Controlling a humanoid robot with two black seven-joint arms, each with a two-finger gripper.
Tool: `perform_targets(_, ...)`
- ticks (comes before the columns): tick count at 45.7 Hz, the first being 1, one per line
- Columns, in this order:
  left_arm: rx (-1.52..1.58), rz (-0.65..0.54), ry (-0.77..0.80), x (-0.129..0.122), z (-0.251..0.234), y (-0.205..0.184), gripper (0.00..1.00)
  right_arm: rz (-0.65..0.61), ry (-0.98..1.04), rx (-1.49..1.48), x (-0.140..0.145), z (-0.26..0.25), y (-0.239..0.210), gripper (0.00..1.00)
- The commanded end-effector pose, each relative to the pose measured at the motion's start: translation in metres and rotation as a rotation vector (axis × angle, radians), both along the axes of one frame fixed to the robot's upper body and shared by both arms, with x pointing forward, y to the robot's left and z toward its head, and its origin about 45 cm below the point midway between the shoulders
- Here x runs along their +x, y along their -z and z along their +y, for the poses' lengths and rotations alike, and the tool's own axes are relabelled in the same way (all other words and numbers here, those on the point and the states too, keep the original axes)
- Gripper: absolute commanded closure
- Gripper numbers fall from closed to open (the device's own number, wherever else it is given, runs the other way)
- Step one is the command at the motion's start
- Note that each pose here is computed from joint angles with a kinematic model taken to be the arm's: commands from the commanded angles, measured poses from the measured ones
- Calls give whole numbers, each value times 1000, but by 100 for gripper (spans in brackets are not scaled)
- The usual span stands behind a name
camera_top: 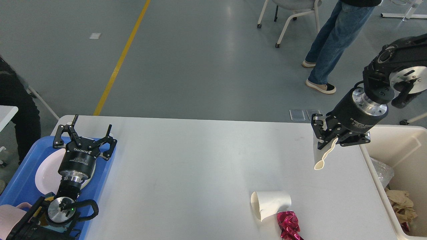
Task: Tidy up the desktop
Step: 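Release the white cup into the bin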
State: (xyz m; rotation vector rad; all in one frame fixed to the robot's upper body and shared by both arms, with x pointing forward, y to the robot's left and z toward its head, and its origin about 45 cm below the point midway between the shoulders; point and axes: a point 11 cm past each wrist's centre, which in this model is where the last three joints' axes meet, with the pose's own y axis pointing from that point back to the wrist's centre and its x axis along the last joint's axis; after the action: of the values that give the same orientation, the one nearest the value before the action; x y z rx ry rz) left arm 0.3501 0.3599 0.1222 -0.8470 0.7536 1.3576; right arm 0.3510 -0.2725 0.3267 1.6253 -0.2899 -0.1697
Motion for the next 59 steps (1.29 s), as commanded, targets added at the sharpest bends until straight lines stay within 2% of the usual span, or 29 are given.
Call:
perform_targets(1,0,0,0,0,0,0,4,9,-25,-35,-5,3,-7,100)
perform_targets(10,0,0,0,0,0,0,4,-7,30,-70,-4,-20,-7,100)
perform_targets(15,0,1,-1,0,0,0,4,-111,212,-91,3,-75,-2,100)
perform_targets(26,0,1,-1,0,0,0,4,-249,562,-284,-15,-216,63,100)
perform_targets(37,0,0,0,0,0,0,4,-289,728,-462,-59,-287,168,100)
perform_targets(48,0,0,0,0,0,0,4,-411,744,-615,-82,-302,253,100)
perform_targets(53,0,0,0,0,0,0,4,-487,698,-679,-86,-297,272,100)
perform_targets(59,0,1,-1,0,0,0,4,-508,668,-700,-95,-288,287,100)
